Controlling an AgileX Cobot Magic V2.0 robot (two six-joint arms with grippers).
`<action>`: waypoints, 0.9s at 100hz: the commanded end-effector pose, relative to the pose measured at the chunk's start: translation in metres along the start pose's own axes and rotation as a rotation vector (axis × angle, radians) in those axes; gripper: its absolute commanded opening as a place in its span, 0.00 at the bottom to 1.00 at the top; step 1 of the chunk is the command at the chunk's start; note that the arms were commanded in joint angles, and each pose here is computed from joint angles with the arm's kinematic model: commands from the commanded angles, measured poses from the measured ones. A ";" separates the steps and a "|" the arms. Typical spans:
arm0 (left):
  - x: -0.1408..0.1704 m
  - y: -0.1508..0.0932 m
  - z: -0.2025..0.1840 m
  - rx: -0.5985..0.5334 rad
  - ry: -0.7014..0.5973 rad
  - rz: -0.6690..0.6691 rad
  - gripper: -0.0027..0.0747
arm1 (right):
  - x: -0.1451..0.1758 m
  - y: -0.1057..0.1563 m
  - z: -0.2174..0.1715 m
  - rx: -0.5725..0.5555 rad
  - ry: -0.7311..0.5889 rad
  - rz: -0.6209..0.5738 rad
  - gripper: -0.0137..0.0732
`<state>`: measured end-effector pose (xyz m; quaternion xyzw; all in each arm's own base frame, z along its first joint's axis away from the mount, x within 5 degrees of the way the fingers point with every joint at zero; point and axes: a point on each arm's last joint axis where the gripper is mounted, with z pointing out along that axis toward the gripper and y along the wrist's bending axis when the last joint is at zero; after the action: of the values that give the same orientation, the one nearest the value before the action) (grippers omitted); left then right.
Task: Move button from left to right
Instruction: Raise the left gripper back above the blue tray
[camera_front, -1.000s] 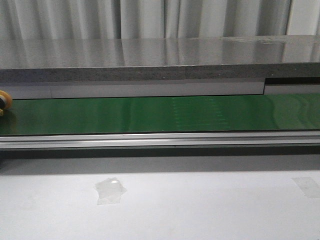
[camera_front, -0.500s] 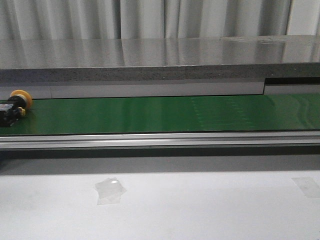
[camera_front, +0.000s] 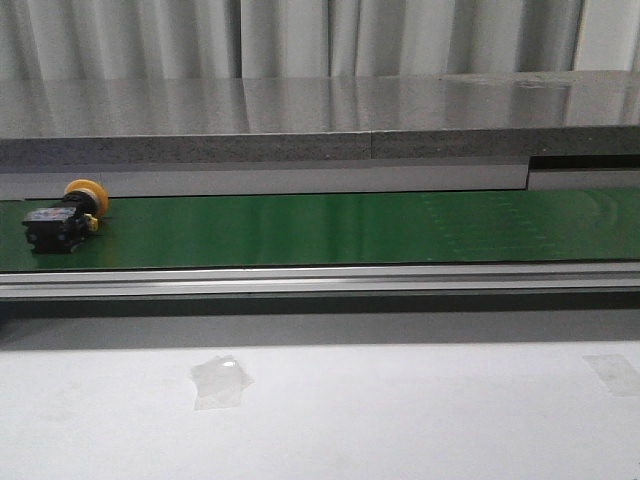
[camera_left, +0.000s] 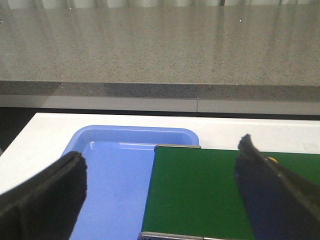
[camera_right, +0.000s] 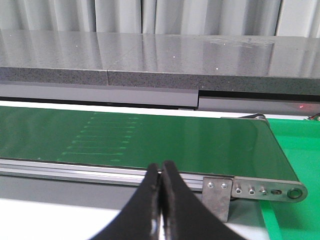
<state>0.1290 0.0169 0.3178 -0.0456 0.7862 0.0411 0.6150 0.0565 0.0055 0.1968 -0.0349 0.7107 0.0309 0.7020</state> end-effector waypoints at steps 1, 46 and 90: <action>-0.007 0.000 -0.015 -0.002 -0.165 -0.011 0.79 | -0.013 -0.001 -0.001 0.009 -0.092 -0.012 0.08; 0.009 0.000 -0.037 -0.005 -0.261 -0.010 0.73 | -0.013 -0.001 -0.001 0.009 -0.092 -0.012 0.08; 0.009 0.000 -0.037 -0.005 -0.261 -0.010 0.06 | -0.013 -0.001 -0.001 0.009 -0.092 -0.012 0.08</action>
<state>0.0915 0.0120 0.3013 -0.0444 0.7374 0.0469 0.6724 0.0565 0.0055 0.1968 -0.0349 0.7107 0.0309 0.7020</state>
